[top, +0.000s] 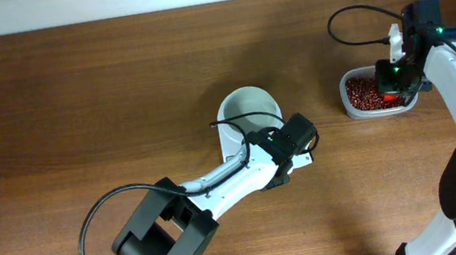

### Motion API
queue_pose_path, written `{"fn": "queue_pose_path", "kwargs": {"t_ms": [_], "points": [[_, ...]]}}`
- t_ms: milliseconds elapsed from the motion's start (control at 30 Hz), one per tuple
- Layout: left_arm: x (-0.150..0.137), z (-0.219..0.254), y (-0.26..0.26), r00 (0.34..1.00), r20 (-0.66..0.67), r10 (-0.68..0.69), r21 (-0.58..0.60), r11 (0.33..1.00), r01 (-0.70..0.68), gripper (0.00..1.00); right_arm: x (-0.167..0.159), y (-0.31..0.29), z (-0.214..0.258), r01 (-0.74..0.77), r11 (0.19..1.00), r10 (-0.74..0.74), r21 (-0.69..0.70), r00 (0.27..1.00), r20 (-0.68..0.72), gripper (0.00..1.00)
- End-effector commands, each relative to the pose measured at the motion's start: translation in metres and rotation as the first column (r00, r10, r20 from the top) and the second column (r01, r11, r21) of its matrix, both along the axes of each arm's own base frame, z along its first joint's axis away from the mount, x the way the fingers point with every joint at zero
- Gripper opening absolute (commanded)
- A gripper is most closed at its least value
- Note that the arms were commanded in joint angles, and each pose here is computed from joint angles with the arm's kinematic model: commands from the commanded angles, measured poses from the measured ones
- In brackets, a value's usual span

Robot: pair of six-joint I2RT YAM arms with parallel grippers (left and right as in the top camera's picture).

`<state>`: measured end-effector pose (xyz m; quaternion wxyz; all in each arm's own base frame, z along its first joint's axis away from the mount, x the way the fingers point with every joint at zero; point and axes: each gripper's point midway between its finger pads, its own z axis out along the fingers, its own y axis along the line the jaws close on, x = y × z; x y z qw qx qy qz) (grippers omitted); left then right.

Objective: Scoop item into bowl and weigh 50g on scale

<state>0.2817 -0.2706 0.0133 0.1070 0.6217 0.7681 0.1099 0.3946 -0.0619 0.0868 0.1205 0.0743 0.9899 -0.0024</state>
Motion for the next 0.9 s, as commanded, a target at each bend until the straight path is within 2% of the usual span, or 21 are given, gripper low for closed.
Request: {"fn": "queue_pose_path", "kwargs": {"t_ms": [0,200,500,867], "points": [[-0.024,-0.048,0.017,0.987,-0.158,0.001,0.045,0.999,0.006,0.00,0.001,0.002,-0.002,-0.004,1.000,0.004,0.000,1.000,-0.005,0.04],[-0.012,-0.051,0.022,0.989,-0.138,0.042,0.022,0.999,-0.039,0.00,0.000,0.002,-0.002,-0.004,1.000,0.004,0.001,1.000,-0.007,0.04],[-0.008,-0.065,0.029,0.990,-0.119,0.075,0.069,0.995,-0.068,0.00,0.000,0.002,-0.002,-0.004,1.000,0.004,0.000,1.000,-0.007,0.04],[0.008,-0.071,0.039,0.990,-0.020,0.140,0.114,0.984,-0.137,0.00,0.000,0.002,-0.002,-0.004,1.000,0.004,0.000,1.000,-0.007,0.04]]}}
